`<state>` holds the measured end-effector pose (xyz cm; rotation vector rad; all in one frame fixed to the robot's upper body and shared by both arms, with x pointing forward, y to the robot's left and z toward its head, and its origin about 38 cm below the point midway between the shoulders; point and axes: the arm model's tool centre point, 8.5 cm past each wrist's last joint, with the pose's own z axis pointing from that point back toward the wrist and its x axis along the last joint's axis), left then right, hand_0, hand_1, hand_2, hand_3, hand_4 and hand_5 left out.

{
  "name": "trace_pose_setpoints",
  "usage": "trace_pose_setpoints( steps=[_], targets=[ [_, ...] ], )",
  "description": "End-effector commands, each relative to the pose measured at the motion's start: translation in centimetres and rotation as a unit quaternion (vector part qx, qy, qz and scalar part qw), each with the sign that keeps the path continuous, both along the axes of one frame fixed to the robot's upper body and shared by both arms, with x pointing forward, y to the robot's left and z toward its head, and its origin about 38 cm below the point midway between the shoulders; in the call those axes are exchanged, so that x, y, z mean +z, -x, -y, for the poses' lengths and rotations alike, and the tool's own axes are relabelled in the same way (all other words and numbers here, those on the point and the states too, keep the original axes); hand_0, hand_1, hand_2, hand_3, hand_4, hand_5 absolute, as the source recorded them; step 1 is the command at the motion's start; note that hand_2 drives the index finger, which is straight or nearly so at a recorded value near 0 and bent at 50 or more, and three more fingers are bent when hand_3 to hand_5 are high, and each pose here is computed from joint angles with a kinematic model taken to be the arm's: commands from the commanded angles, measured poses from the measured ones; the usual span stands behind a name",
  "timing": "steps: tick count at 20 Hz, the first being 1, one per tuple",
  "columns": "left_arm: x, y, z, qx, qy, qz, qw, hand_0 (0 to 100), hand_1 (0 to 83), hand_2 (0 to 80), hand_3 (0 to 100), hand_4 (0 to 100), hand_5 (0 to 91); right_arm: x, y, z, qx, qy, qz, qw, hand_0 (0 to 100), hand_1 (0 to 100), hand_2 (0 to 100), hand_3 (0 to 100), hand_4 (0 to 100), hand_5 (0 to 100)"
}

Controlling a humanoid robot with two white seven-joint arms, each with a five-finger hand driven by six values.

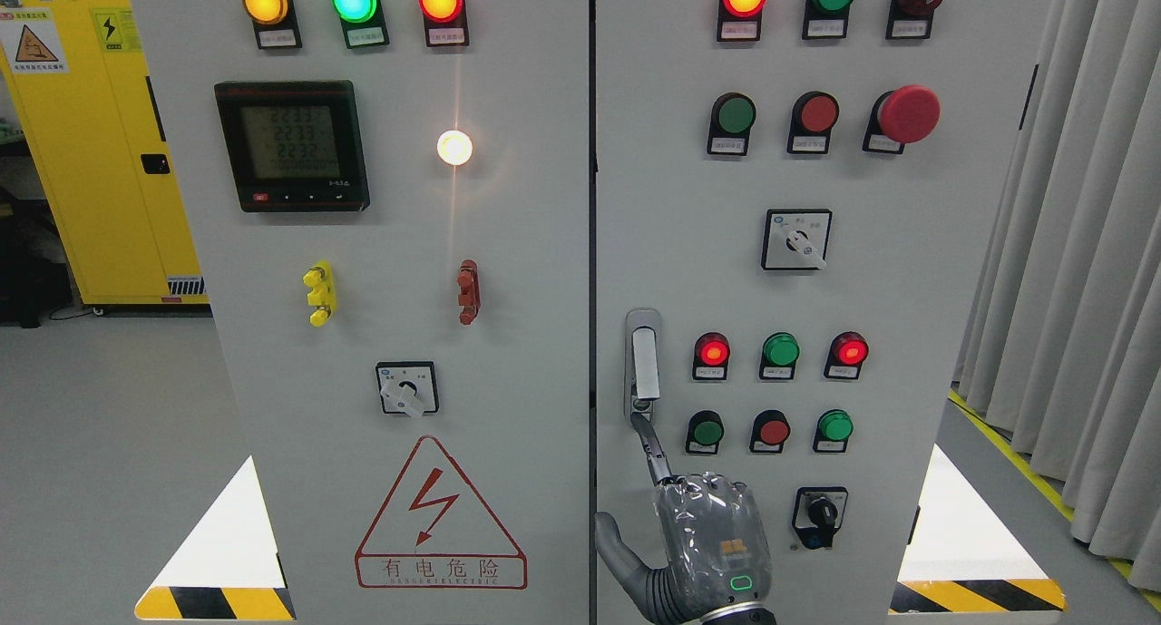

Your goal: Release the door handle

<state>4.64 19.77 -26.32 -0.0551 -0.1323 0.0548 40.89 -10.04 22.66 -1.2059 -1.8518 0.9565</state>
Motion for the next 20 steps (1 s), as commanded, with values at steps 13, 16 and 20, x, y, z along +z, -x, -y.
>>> trace_pose_setpoints(
  steps=[13,16,20],
  targets=[
    [0.0,0.0,0.0,0.0,0.0,0.0,1.0,12,55.6,0.0,0,0,0.0,0.9,1.0,0.4,0.001,-0.009,0.022,1.0,48,31,25,100,100,100],
    [0.0,0.0,0.0,0.0,0.0,0.0,1.0,12,55.6,0.0,0,0,0.0,1.0,1.5,0.8,0.0,-0.01,0.024,1.0,50,31,44,100,98,100],
    [0.0,0.0,0.0,0.0,0.0,0.0,1.0,12,55.6,0.0,0,0,0.0,1.4,2.0,1.1,0.004,-0.009,0.032,0.999,59,34,54,92,90,95]
  ],
)
